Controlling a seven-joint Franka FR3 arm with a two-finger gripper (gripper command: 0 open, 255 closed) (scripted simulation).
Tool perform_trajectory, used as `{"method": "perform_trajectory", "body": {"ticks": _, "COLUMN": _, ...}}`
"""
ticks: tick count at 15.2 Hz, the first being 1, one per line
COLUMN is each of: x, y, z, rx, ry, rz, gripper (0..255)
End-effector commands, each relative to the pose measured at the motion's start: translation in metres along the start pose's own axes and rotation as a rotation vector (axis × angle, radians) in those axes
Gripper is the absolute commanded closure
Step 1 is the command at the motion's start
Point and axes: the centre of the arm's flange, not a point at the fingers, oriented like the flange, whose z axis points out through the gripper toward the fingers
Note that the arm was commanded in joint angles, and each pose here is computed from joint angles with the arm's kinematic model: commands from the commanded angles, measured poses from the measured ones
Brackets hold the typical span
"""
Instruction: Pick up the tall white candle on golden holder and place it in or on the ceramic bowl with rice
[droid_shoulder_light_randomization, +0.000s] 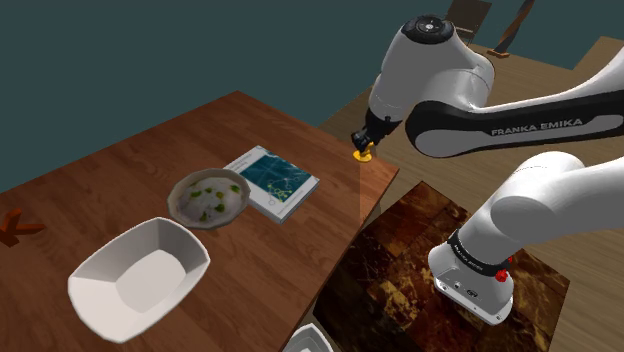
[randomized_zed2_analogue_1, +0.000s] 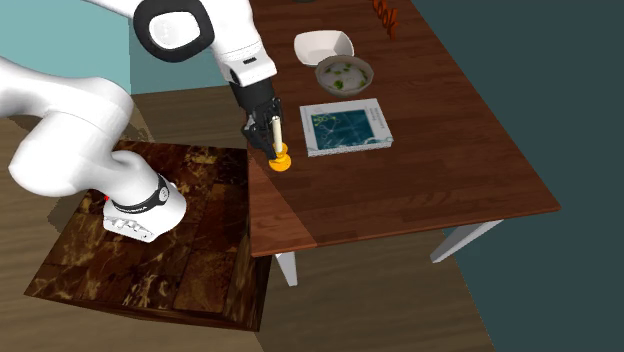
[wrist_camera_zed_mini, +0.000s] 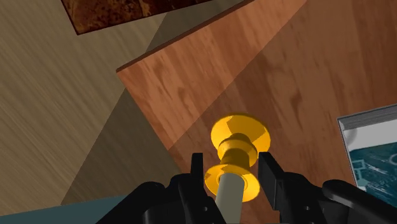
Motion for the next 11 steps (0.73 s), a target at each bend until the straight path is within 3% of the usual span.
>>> {"method": "perform_trajectory", "body": {"ticks": 1, "x": 0.003, "y": 0.003, "z": -0.010, "rx": 0.000, "ry": -0.001, "rz": 0.000, "gripper": 255}}
{"method": "perform_trajectory", "body": {"ticks": 11, "x": 0.019, "y": 0.016, "z": -0.059, "rx": 0.000, "ry": -0.001, "rz": 0.000, "gripper": 255}}
